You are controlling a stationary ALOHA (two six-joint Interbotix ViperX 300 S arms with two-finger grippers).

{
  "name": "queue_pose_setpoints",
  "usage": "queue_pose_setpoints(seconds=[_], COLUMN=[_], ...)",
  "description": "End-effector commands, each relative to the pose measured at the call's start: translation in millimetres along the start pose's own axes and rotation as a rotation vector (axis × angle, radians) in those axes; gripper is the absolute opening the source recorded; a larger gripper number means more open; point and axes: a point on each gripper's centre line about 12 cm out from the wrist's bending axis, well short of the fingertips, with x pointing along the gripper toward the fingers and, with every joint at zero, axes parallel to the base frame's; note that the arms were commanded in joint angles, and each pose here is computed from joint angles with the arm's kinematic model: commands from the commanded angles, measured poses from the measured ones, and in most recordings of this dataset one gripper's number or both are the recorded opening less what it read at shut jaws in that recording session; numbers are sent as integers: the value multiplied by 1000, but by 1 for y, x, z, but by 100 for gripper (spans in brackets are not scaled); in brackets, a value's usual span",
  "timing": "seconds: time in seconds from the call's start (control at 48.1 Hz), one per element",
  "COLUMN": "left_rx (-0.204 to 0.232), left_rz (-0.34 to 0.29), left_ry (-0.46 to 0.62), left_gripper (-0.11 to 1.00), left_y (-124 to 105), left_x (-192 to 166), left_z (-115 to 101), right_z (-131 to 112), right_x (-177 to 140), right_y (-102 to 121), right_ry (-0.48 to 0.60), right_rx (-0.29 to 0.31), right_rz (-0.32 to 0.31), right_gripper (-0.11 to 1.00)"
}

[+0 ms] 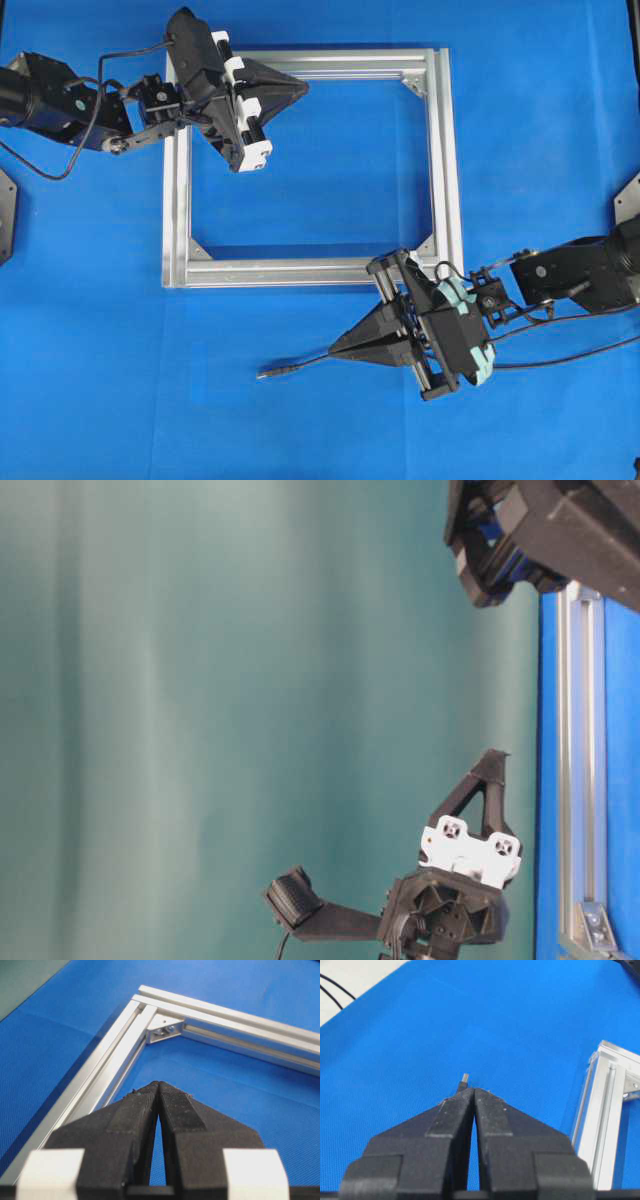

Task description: Insert the wire through the string loop located on the right side.

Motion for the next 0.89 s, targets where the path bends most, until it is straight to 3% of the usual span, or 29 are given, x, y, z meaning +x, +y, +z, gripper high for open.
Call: queue_pose_setpoints(seconds=[0.0, 0.125, 0.561, 0.707, 0.873], left_rx=[23, 25, 28, 27, 28], left_rz=[-18, -18, -18, -17, -18], left_ry=[-29, -1, -9, -11, -12], left_gripper=[0, 0, 0, 0, 0], left_y=[-3, -3, -2, -2, -2], left_x=[-2, -4, -3, -2, -2], left_z=[15, 11, 13, 13, 14], right_z=[25, 29, 27, 27, 28], right_x=[0, 3, 5, 5, 5], right_y=[4, 5, 5, 4, 5], right_ry=[-71, -57, -20, -20, -24], right_rx=[10, 23, 93, 112, 140], right_rz=[8, 12, 10, 5, 7], right_gripper=[0, -6, -2, 21, 69])
